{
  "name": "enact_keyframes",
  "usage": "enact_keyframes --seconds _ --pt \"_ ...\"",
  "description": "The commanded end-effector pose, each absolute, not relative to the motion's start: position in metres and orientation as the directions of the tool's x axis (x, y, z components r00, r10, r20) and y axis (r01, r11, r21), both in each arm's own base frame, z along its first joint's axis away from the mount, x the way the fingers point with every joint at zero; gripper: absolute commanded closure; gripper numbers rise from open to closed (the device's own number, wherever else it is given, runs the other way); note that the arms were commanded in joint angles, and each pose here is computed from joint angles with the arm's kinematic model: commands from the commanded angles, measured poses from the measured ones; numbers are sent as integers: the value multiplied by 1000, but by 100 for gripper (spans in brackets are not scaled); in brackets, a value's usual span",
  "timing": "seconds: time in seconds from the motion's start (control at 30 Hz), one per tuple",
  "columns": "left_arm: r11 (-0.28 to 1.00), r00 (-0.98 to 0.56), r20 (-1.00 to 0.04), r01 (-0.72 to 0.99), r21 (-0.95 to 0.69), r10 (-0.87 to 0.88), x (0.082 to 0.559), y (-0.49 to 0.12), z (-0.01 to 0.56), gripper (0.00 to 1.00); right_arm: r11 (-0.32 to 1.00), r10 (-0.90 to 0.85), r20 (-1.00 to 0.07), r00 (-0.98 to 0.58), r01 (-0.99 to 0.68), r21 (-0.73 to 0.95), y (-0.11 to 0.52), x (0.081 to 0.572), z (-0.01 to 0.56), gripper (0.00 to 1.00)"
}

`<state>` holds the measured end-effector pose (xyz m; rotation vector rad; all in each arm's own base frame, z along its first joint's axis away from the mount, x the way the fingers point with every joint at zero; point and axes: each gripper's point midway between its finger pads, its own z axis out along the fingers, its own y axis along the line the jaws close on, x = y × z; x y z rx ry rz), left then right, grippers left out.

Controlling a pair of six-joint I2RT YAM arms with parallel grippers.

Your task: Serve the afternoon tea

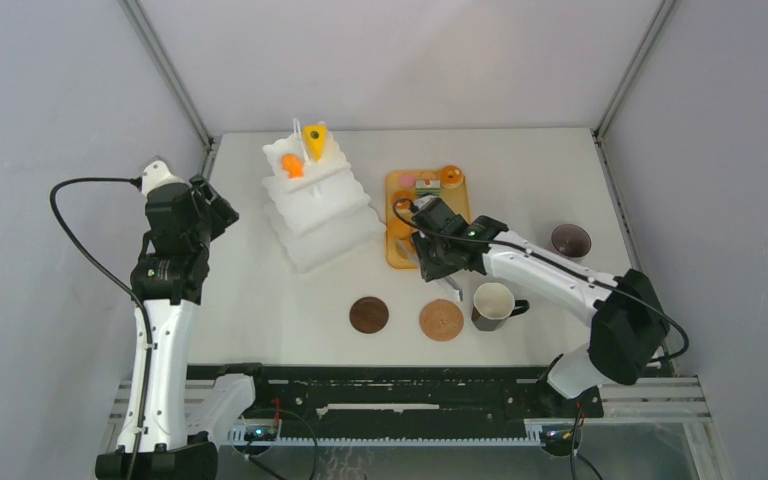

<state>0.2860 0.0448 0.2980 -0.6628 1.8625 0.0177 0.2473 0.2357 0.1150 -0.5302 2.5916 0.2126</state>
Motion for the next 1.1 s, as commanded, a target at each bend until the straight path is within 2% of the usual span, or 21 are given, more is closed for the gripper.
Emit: enact_keyframes --seconds 0.0,0.27,0.43,0.77,1.07 --pt "840 -218 -874 -447 -307 -435 287 46 298 32 927 -229 -629 -743 -363 92 229 265 172 86" --pt "840 -203 -878 -443 -313 -434 287 47 305 32 910 -130 -773 -621 -385 157 242 285 262 89" --pt "839 -201 -877 -443 -315 -436 285 47 305 32 876 -99 -821 -563 -441 197 269 303 299 89" --pt "834 -197 -894 -481 -269 -402 273 56 309 31 850 -76 -823 -563 -469 242 316 343 294 90" --pt "827 -183 -903 -502 -255 -389 271 62 315 31 840 -97 -814 -572 -486 242 334 358 278 91"
